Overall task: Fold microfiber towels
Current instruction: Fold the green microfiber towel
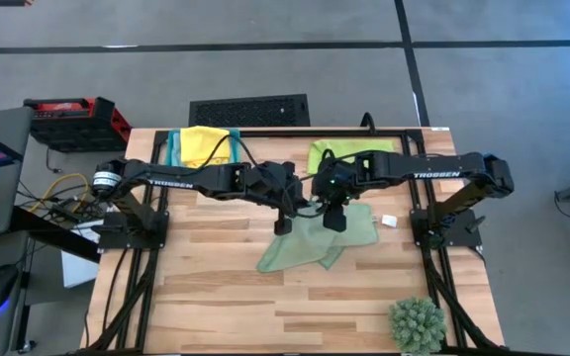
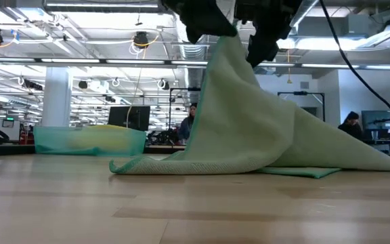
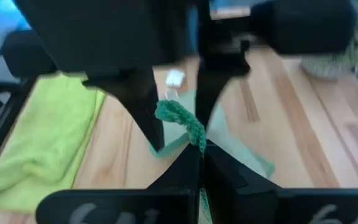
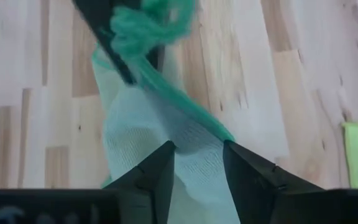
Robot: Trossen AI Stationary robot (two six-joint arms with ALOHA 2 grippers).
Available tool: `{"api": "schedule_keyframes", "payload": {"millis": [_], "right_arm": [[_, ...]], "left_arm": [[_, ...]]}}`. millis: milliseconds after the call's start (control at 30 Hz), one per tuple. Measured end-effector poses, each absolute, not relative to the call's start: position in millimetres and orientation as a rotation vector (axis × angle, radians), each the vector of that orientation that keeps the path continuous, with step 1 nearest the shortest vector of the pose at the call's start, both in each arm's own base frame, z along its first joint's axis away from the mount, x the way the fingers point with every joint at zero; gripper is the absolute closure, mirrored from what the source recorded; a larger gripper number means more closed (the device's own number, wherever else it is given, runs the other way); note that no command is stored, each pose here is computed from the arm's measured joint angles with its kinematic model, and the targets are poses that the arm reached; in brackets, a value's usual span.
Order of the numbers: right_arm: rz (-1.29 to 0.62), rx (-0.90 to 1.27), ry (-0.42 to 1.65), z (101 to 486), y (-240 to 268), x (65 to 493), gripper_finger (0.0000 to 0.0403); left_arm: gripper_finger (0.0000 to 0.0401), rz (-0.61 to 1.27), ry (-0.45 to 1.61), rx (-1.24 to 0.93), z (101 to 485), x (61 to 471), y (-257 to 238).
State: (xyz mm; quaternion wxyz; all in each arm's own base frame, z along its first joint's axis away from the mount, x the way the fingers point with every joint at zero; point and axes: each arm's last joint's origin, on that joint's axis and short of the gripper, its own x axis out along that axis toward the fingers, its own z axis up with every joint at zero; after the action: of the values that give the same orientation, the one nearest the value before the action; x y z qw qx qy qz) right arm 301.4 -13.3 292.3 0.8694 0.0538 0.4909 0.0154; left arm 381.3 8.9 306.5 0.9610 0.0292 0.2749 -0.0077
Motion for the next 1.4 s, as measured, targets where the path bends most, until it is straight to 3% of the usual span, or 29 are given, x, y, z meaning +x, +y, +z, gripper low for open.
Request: {"api": "schedule_keyframes", "payload": {"millis": [400,500,900,1400], "right_arm": [[0.077,0.010,0.878,313.9,-15.8,309.1,0.0229],[0.177,0.010,0.863,312.4,-13.5,312.0,0.0224],[0.248,0.013,1.000,278.4,-13.2,328.3,0.0235],[0.356,0.055,1.093,271.2,-9.8,321.3,0.0262]], "left_arm": [[0.0401,-0.039,0.681,0.075,299.1,375.3,3.8],[0.0401,-0.040,0.662,0.075,300.5,376.4,3.5],[0.0401,-0.038,0.659,0.076,304.3,377.3,3.5],[0.0401,-0.069,0.795,0.143,356.0,361.5,1.0]]}}
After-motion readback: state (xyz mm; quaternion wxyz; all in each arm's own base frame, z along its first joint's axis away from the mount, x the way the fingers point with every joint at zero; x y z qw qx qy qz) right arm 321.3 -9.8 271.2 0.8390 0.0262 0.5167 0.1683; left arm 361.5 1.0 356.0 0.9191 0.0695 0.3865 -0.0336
